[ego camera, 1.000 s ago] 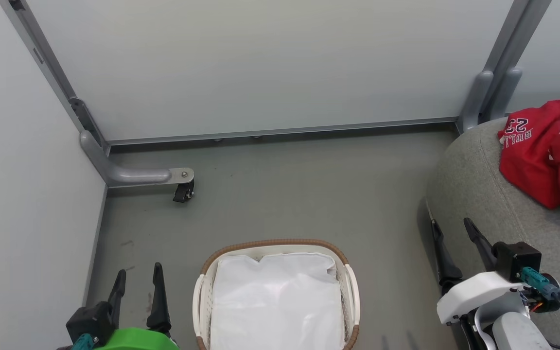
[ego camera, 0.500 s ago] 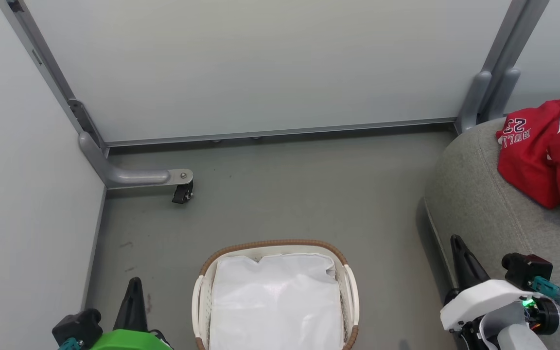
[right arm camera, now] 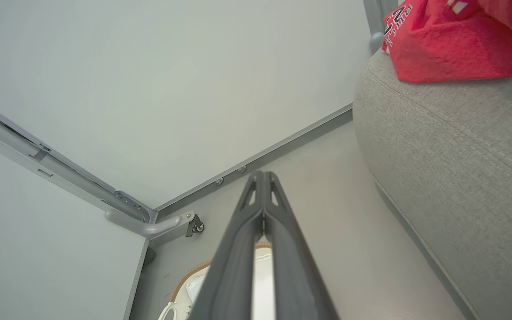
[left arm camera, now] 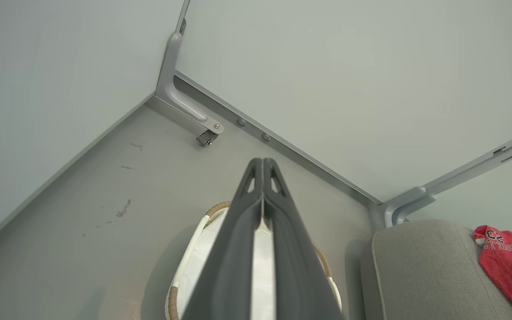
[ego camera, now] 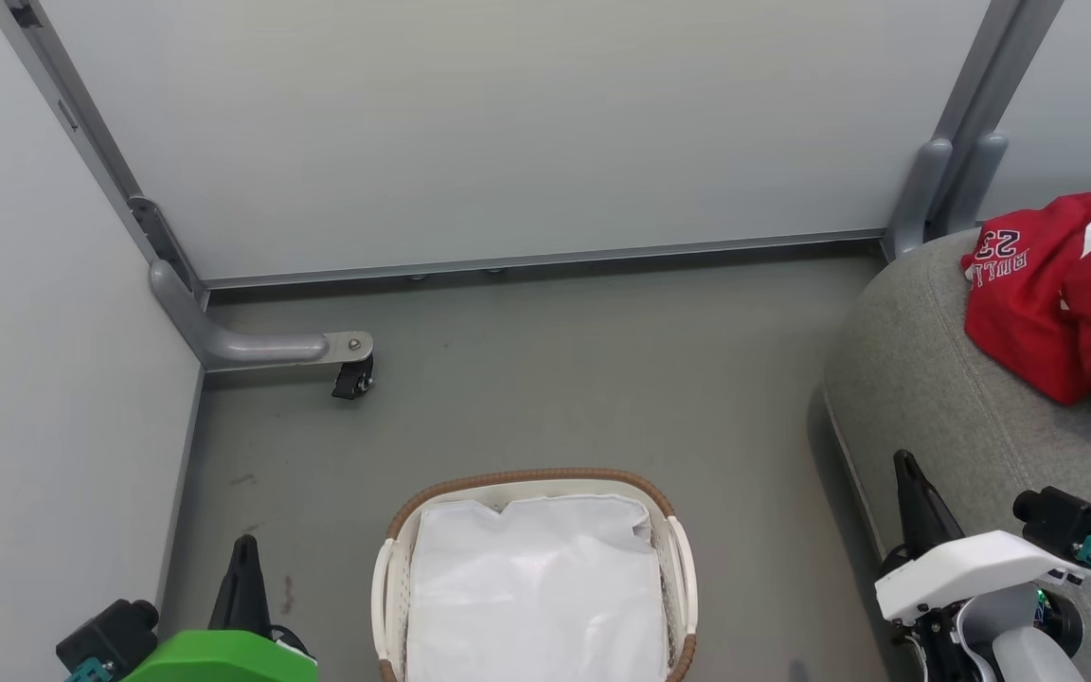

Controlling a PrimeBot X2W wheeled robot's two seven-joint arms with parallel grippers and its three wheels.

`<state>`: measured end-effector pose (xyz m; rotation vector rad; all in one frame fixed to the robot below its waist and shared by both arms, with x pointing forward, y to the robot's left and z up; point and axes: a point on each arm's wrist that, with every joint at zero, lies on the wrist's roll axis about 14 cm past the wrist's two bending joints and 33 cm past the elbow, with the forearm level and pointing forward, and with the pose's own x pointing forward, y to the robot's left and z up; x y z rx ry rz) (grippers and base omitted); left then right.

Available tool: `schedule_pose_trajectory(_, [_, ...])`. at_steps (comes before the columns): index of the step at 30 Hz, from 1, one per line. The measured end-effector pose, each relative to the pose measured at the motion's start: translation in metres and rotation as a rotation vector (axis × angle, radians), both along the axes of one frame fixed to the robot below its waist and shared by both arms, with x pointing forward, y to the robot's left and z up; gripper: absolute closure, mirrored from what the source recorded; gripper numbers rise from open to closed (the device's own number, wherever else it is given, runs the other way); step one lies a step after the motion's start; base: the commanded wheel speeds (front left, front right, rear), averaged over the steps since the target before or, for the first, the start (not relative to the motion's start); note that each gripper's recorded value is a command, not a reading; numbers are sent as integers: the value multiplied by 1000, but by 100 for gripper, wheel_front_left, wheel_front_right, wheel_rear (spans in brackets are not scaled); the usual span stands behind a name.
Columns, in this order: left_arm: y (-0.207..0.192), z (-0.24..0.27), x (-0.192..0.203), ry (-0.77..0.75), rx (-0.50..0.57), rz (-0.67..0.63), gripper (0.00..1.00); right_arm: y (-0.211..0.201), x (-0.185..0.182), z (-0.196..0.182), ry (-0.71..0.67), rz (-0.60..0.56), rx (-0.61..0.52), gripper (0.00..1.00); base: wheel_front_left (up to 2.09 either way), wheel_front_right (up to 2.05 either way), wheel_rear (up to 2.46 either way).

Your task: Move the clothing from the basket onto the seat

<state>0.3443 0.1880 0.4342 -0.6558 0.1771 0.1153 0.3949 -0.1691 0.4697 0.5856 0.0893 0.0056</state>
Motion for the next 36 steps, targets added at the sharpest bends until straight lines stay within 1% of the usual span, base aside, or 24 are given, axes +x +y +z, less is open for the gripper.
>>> schedule_pose_trajectory(19, [5, 14, 13, -30, -239, 48, 100, -10, 0, 6, 11, -50, 261, 100, 0, 0, 0])
schedule_pose_trajectory(36, [8, 25, 21, -62, -419, 70, 100, -16, -1, 10, 11, -73, 454, 100, 0, 0, 0])
